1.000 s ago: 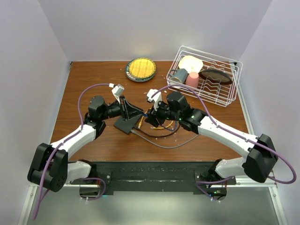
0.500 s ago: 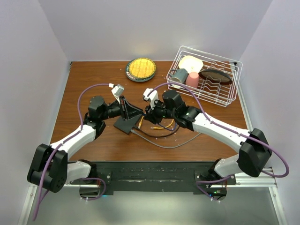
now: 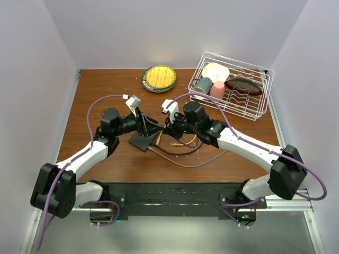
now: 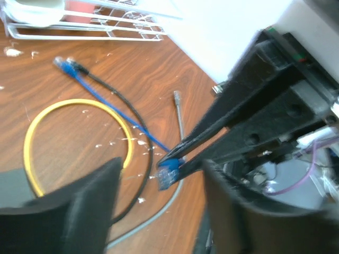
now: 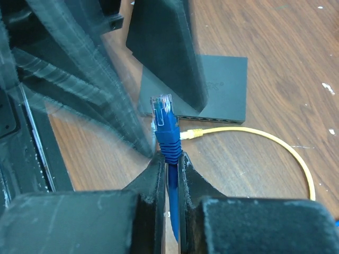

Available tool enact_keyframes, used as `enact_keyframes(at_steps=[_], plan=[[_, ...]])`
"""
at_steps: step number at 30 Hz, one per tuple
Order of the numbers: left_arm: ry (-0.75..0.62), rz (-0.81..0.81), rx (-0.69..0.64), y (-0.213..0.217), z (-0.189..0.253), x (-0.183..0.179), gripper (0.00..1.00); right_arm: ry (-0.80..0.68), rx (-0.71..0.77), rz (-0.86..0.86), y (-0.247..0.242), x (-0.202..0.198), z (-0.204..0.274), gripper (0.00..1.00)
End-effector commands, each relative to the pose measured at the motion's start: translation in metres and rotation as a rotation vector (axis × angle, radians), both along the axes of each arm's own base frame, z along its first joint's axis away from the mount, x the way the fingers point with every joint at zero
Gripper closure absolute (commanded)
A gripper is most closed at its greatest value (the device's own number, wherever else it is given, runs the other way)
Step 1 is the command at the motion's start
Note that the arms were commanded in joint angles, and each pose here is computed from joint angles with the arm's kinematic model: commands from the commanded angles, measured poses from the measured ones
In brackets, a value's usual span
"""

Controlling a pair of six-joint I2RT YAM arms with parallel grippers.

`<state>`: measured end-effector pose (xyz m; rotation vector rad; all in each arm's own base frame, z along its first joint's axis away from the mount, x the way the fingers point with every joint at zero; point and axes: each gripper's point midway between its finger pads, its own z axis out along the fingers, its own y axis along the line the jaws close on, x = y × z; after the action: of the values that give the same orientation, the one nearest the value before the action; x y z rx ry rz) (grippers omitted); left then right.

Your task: Insert the plug into the switch port

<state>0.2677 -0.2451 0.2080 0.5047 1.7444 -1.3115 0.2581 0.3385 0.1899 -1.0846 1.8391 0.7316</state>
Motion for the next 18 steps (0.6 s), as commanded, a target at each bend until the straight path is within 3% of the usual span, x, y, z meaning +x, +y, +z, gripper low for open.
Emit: enact_keyframes(at_steps=[1,2,8,14,18], plan=[[-0.056,0.188,0.073,0.017,0.012,0.028,0.2,-0.034,0.052,-0.033,0.007,0.012,0.019,1.0],[-0.059,0.237,0.088,0.023,0.014,0.034,0.13,-0.021,0.039,-0.042,0.007,0.013,0.01,1.0],[-0.008,0.521,0.195,0.067,0.002,0.065,0.01,0.043,0.009,-0.064,0.017,0.022,-0.022,1.0],[0.116,0.685,0.252,0.105,-0.03,0.085,0.0,0.11,-0.017,-0.035,0.041,0.034,-0.055,1.0],[0.182,0.696,0.268,0.116,-0.051,0.089,0.0,0.154,-0.003,-0.041,0.055,0.041,-0.07,1.0]])
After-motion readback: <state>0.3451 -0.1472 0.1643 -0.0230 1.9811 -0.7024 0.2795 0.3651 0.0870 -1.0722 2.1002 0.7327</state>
